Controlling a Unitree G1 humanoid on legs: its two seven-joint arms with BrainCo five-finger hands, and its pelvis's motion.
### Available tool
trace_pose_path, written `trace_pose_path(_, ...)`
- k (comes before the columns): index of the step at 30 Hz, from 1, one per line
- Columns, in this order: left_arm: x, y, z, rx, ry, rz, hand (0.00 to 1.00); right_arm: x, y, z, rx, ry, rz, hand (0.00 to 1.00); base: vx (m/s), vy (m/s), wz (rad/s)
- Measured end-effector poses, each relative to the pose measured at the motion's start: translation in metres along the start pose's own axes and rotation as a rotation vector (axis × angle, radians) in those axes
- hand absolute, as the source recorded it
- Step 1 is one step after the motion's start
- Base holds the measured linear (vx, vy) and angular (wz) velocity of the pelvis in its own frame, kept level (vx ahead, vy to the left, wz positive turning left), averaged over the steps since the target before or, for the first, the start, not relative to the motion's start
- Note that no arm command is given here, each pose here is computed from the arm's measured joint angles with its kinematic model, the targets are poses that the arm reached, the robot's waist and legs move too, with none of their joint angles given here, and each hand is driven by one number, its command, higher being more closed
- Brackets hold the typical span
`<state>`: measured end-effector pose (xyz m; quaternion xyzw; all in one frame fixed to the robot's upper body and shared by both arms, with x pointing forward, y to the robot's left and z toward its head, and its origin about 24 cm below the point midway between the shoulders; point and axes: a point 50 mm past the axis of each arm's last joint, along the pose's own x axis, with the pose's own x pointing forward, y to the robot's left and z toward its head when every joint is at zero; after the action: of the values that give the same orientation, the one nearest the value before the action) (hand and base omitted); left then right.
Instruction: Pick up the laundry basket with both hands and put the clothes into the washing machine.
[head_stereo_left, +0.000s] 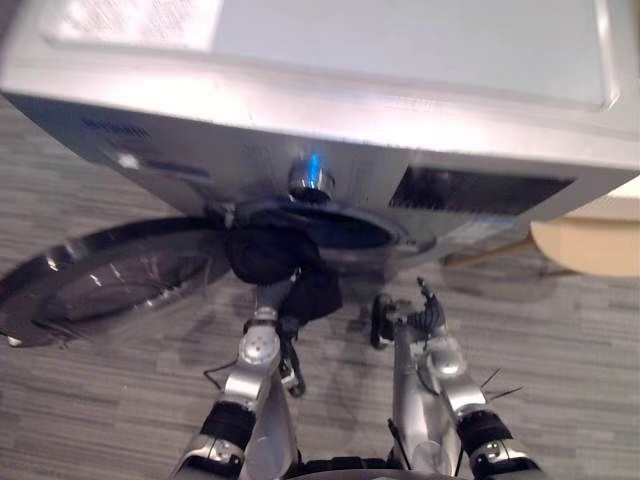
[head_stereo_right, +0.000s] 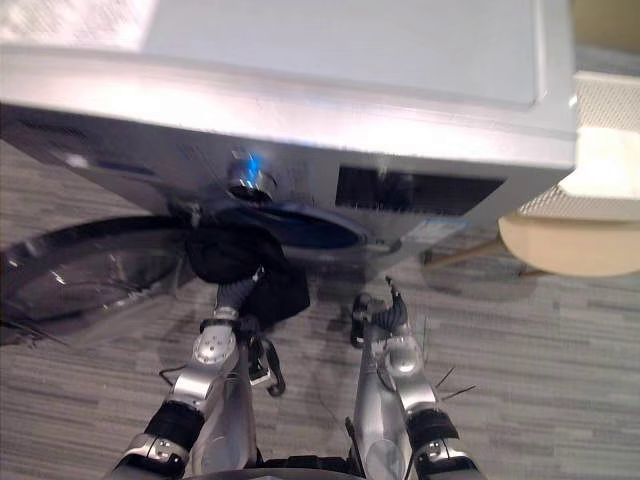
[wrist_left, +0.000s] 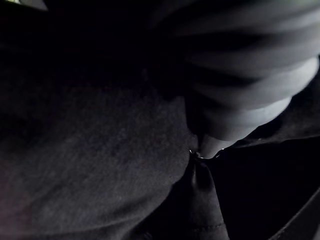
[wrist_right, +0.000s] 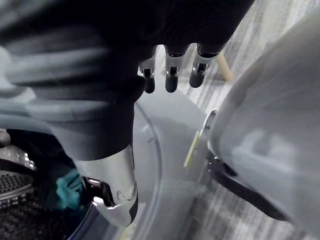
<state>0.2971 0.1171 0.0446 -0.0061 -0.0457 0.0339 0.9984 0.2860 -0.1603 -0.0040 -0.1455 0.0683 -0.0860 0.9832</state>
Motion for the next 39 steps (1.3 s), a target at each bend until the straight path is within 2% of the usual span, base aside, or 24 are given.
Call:
trace_pose_path(5,0.035,-0.025,0.068,-0.09,-0.223,-0.001,1.0,0.015,-0.018,0.071,0.128,-0.278,-0.106,0.0,-0.09,-0.053,0.08)
trace_pose_path(10,0.053,-0.038,0.146,-0.126,-0.48,-0.006,1.0,0.009,-0.05,0.097,0.218,-0.407,-0.233,0.0,-0.02,-0.044,0.09)
trace_pose_path(14,0.064,-0.036,0.217,-0.031,-0.717,0.001,1.0,0.0,-0.053,0.11,0.226,-0.476,-0.208,0.0,-0.02,-0.055,-0.01)
trace_pose_path(15,0.065,-0.034,0.252,0.028,-0.827,0.011,1.0,-0.002,-0.052,0.113,0.227,-0.499,-0.191,0.0,-0.01,-0.056,-0.04)
trace_pose_path(18,0.064,-0.038,0.313,0.13,-1.001,0.05,1.0,-0.003,-0.051,0.118,0.228,-0.52,-0.166,0.0,0.01,-0.056,-0.04)
trace_pose_path(21,0.057,-0.046,0.356,0.245,-1.125,0.095,1.0,-0.005,-0.053,0.121,0.24,-0.536,-0.159,0.0,0.04,-0.038,-0.01)
trace_pose_path(22,0.056,-0.047,0.361,0.275,-1.139,0.11,0.0,-0.005,-0.053,0.121,0.241,-0.538,-0.156,0.0,0.04,-0.037,-0.05)
trace_pose_path(27,0.07,-0.036,0.371,0.539,-1.12,0.252,0.0,-0.006,-0.056,0.119,0.246,-0.546,-0.145,0.0,0.02,-0.03,0.04)
trace_pose_path(29,0.09,-0.024,0.361,0.702,-0.995,0.28,0.0,-0.007,-0.059,0.115,0.212,-0.559,-0.121,0.0,0.0,-0.013,0.02)
trace_pose_path(32,0.111,-0.014,0.343,0.849,-0.822,0.243,0.0,-0.006,-0.059,0.115,0.211,-0.561,-0.092,0.0,0.0,0.0,0.0)
trace_pose_path(39,0.134,0.004,0.315,0.9,-0.526,0.125,0.0,-0.004,-0.06,0.112,0.222,-0.552,-0.031,0.0,0.0,0.0,0.0)
